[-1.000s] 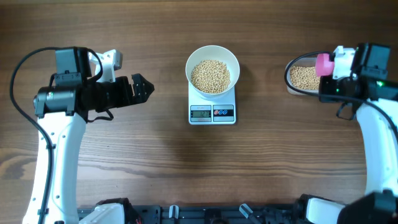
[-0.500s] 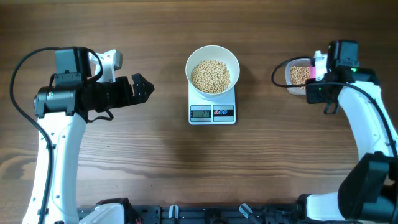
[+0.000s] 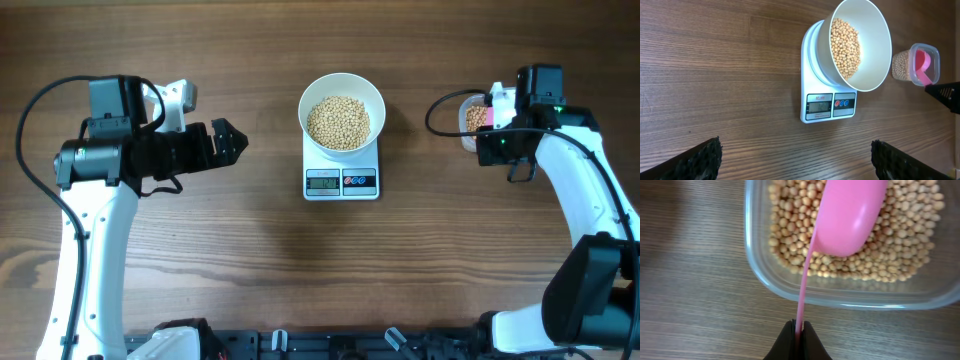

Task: Scoop item into bowl and weigh 150g on scale
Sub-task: 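Dip the scoop into the soybean tub and lift it filled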

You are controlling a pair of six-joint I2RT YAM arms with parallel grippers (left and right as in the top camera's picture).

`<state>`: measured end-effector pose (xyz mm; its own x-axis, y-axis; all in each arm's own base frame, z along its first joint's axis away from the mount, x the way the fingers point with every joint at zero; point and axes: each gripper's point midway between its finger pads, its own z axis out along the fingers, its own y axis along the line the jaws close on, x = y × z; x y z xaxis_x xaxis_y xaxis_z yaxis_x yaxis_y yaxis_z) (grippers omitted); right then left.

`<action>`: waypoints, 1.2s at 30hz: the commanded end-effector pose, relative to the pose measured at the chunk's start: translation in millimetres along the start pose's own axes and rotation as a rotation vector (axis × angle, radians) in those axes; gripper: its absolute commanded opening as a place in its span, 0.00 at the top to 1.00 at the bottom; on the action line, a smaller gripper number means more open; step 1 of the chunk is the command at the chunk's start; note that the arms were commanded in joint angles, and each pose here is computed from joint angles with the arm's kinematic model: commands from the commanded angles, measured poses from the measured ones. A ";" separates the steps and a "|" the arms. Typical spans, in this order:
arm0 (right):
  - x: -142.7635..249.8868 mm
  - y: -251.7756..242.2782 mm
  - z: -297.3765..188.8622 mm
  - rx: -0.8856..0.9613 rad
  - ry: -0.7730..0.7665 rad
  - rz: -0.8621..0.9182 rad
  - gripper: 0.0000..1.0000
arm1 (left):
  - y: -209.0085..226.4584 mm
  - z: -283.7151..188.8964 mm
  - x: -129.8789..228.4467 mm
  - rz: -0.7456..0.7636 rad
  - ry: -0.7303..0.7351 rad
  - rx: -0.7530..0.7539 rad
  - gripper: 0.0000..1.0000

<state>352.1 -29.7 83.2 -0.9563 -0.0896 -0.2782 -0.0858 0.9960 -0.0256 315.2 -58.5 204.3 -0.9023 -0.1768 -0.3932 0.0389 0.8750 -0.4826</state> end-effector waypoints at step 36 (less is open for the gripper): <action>8.5 -49.7 -33.0 -0.541 -0.163 0.532 0.96 | -7.2 -4.4 -4.6 0.032 -0.015 0.022 0.00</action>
<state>333.5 -82.2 105.1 -0.8769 0.4060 -0.2572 0.2251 0.8198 0.5266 315.2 -58.5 204.3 -0.9023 -0.1768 -0.3932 0.0389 0.8750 -0.4826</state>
